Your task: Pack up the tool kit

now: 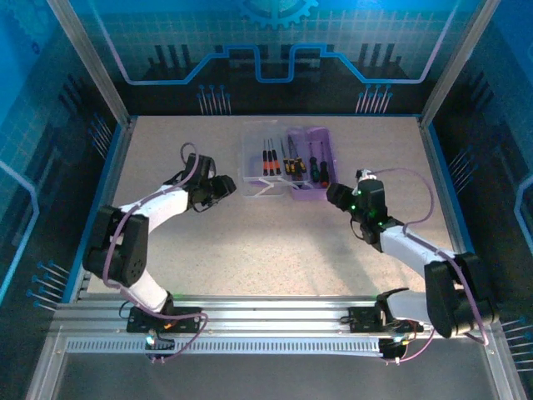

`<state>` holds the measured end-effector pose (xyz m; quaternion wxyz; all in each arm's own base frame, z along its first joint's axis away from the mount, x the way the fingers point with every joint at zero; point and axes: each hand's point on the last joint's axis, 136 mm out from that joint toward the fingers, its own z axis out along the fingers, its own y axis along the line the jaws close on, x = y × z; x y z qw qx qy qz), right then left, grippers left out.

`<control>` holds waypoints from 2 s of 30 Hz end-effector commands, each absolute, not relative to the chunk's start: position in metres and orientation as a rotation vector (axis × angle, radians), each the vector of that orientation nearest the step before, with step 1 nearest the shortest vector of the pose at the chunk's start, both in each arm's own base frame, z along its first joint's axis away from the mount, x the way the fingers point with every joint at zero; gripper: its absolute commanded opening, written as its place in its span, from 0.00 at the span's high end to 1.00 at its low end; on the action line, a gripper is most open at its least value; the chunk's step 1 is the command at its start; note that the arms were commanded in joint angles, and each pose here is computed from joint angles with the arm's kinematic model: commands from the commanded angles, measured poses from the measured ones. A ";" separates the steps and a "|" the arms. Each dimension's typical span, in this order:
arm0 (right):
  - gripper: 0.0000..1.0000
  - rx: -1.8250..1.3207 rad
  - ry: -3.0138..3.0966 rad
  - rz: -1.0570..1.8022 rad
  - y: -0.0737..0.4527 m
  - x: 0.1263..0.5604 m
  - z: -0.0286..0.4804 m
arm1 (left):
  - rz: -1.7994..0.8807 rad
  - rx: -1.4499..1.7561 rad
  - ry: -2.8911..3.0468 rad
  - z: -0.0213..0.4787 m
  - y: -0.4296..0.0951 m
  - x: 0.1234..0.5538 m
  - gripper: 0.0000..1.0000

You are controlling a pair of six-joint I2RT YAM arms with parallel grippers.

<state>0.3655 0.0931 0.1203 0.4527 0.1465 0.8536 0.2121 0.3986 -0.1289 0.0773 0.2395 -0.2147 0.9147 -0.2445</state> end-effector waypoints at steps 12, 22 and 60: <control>0.48 0.368 2.162 0.483 0.075 0.379 0.127 | -0.863 -0.351 2.563 0.051 -0.172 0.451 0.75; 0.50 0.375 2.171 0.436 0.065 0.364 0.122 | -0.808 -0.336 2.585 0.041 -0.166 0.447 0.89; 0.72 0.315 2.203 0.508 0.114 0.334 0.076 | -0.123 -0.263 2.808 0.094 -0.092 0.276 1.00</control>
